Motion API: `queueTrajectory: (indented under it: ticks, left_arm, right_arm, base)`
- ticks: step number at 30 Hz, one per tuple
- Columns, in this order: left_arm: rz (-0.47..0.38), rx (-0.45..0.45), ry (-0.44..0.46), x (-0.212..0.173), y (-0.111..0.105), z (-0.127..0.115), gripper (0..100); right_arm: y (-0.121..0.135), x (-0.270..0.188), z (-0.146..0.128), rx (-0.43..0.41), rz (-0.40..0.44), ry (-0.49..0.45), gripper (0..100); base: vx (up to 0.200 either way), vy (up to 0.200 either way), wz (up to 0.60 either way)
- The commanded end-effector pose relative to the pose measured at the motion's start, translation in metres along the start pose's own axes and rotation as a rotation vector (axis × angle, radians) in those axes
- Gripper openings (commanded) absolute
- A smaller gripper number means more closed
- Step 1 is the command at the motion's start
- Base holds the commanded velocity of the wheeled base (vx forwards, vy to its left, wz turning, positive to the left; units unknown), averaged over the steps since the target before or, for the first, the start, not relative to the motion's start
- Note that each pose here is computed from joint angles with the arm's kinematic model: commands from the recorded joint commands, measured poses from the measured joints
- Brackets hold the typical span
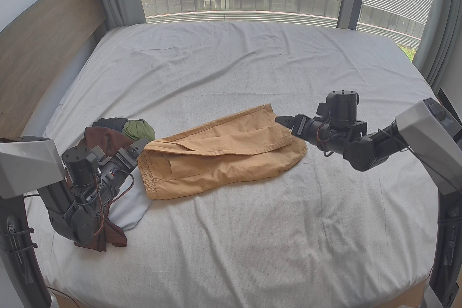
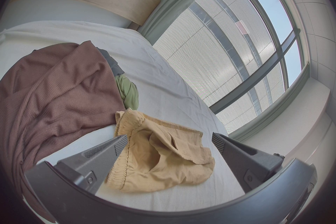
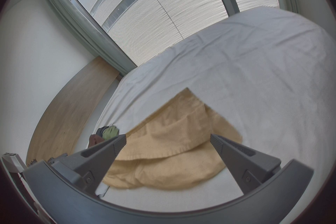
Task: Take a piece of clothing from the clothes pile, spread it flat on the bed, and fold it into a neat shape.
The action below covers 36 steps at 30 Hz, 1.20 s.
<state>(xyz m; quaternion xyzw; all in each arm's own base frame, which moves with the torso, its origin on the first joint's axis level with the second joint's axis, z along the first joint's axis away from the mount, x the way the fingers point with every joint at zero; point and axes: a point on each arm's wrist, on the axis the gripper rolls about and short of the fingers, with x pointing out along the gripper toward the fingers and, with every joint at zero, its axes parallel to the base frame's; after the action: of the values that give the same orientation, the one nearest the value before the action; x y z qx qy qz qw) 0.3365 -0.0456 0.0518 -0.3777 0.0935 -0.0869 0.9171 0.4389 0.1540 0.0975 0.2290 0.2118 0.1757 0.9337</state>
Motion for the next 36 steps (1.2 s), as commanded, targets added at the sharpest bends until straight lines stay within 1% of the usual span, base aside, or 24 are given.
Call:
queueTrajectory:
  ticks: [1,3,4,5,6,8,12,15,19,28,35,36]
  left_arm:
    - [0.000,0.002,0.029,-0.003,-0.002,-0.008,100]
    - [-0.001,0.002,0.030,-0.004,-0.003,-0.008,100]
    - [-0.001,0.002,0.030,-0.004,-0.003,-0.008,100]
    - [-0.001,0.003,0.034,-0.004,-0.003,-0.009,100]
    - [-0.001,0.003,0.034,-0.004,-0.003,-0.009,100]
    - [-0.001,0.003,0.034,-0.004,-0.003,-0.009,100]
    - [0.000,0.003,0.036,-0.004,-0.002,-0.009,100]
    - [0.001,0.003,0.034,-0.004,-0.002,-0.009,100]
    - [0.001,0.003,0.034,-0.004,-0.002,-0.009,100]
    - [0.005,0.003,0.036,-0.003,-0.001,-0.009,100]
    - [0.006,0.002,0.037,-0.003,0.000,-0.009,100]
    - [0.006,0.002,0.034,-0.003,0.000,-0.009,100]
  right_arm:
    - [-0.002,0.009,-0.028,0.020,-0.006,0.067,100]
    - [-0.005,0.014,-0.040,0.033,-0.013,0.094,100]
    - [-0.005,0.015,-0.041,0.035,-0.013,0.097,100]
    - [-0.006,0.020,-0.052,0.047,-0.020,0.121,100]
    - [-0.006,0.020,-0.052,0.047,-0.020,0.121,100]
    - [-0.009,0.025,-0.063,0.061,-0.028,0.145,100]
    - [-0.010,0.030,-0.072,0.083,-0.031,0.163,100]
    - [-0.018,0.040,-0.085,0.096,-0.045,0.187,100]
    - [-0.022,0.047,-0.093,0.113,-0.055,0.198,100]
    - [-0.029,0.051,-0.105,0.123,-0.078,0.225,100]
    - [-0.022,0.060,-0.110,0.116,-0.052,0.216,100]
    - [-0.021,0.067,-0.114,0.122,-0.043,0.211,100]
  base:
    - [0.000,0.000,0.00]
    - [0.000,0.000,0.00]
    - [0.000,0.000,0.00]
    - [0.000,0.000,0.00]
    - [0.000,0.000,0.00]
    - [0.000,0.000,0.00]
    - [0.000,0.000,0.00]
    - [0.000,0.000,0.00]
    - [0.000,0.000,0.00]
    - [0.000,0.000,0.00]
    - [0.000,0.000,0.00]
    - [0.000,0.000,0.00]
